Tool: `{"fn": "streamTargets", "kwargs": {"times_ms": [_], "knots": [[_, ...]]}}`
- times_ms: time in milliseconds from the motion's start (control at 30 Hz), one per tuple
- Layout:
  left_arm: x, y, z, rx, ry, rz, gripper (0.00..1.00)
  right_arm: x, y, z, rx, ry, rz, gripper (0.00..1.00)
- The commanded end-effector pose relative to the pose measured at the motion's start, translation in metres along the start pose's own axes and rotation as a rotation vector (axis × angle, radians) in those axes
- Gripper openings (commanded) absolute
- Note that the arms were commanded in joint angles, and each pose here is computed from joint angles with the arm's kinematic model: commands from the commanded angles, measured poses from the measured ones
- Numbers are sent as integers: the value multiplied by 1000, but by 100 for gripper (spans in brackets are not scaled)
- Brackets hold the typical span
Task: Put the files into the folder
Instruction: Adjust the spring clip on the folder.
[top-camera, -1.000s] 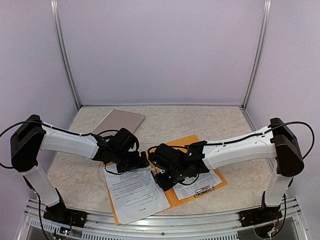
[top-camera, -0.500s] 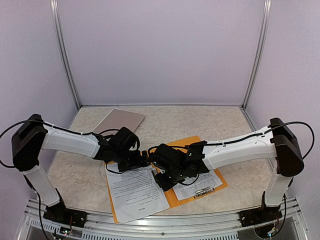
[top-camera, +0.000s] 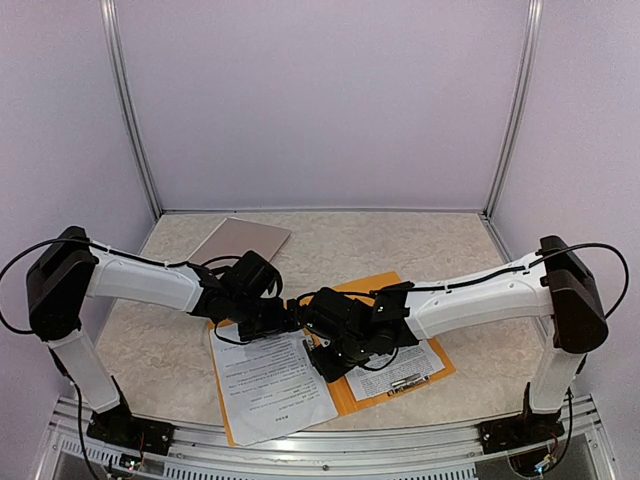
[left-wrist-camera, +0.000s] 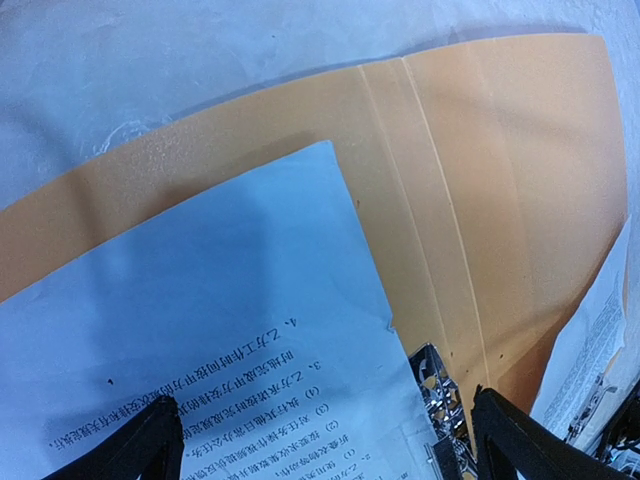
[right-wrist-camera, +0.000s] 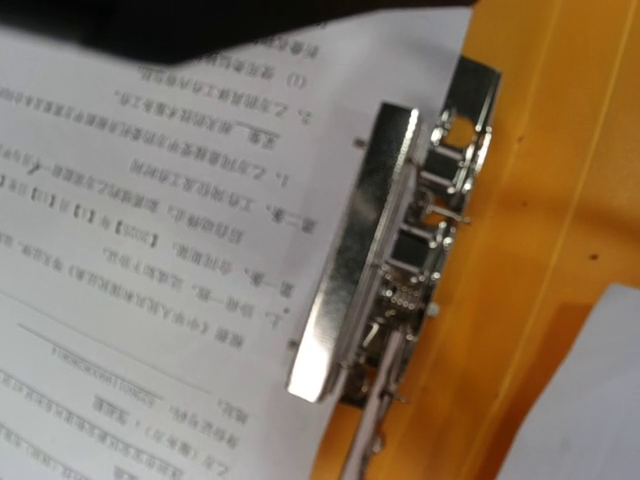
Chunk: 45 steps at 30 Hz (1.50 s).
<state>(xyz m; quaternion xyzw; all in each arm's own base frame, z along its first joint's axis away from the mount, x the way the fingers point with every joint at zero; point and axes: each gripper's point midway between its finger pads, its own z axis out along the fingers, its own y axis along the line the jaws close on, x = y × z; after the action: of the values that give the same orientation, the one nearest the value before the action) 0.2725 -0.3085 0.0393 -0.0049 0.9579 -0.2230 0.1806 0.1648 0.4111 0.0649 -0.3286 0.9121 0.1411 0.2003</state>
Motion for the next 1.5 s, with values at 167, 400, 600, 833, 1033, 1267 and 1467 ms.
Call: {"fn": "streamTargets", "kwargs": {"times_ms": [167,400,600,833,1033,1267,1467], "knots": [[-11,-4,-6,7,-13,14,96,4,-1,1,11,7,-9,14],[-14,-6,-4,7,-9,23,96,4,-2,1,16,8,-9,14],[-15,-8,-7,16,-12,25,97,5,-2,2,15,7,-7,14],[-20,-12,-23,33,-40,23,97,2,-2,0,14,0,-8,14],[-27,-15,-44,43,-85,28,97,-2,0,-2,14,-7,-15,15],[-26,-6,-55,23,-111,15,97,-11,2,-3,22,-14,-28,18],[-21,1,-58,17,-112,1,97,-13,1,-5,33,-11,-33,18]]}}
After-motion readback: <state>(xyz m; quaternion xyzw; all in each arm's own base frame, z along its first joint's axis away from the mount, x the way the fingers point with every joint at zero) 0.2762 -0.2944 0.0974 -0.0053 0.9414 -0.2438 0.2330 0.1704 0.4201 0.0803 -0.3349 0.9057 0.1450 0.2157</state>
